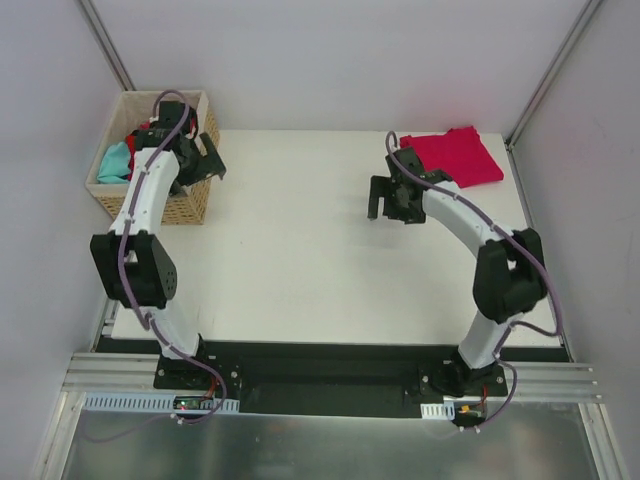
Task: Fold and stack the t-shirts
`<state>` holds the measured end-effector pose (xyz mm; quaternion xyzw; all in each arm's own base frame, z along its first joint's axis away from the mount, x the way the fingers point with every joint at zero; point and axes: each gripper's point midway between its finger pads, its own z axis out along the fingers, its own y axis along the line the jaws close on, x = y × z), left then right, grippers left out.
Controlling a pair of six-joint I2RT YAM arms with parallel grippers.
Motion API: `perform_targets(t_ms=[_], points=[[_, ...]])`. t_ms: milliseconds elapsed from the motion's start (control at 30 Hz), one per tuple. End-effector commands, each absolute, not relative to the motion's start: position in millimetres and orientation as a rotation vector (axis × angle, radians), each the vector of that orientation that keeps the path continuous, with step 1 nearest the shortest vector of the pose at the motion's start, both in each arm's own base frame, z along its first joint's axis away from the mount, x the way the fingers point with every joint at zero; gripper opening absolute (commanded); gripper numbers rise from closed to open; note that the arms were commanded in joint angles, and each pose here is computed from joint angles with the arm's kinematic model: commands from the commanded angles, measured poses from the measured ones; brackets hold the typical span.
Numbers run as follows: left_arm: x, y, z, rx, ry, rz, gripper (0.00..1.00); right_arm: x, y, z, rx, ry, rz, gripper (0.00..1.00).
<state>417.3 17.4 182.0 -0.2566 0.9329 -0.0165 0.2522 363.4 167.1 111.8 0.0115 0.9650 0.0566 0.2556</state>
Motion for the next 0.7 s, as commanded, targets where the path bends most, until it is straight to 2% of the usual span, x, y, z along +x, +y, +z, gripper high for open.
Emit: perform_targets(t_ms=[0,33,133,200,233,267,333,667], points=[[387,-45,257,-0.505,2.361,-0.234,0.99,418,162,104,0.039,2.621,0.144,0.96],[378,-63,262,-0.453,2.355,-0.276,0.99,424,164,85,0.042,2.663,0.160,0.96],[342,-85,289,-0.372,2.282,-0.350,0.99,461,177,89,0.054,2.629,0.314,0.96],[328,-93,287,-0.361,2.274,-0.381,0.99,475,178,65,0.057,2.671,0.335,0.96],[319,-94,296,-0.357,2.242,-0.399,0.99,492,182,77,0.058,2.631,0.366,0.96],[314,-98,296,-0.340,2.239,-0.415,0.99,497,180,59,0.068,2.660,0.376,0.96],[306,-99,296,-0.331,2.229,-0.418,0.99,508,184,58,0.088,2.652,0.437,0.96],[303,-122,283,-0.203,2.199,-0.546,0.99,562,169,53,0.224,2.555,0.561,0.96]])
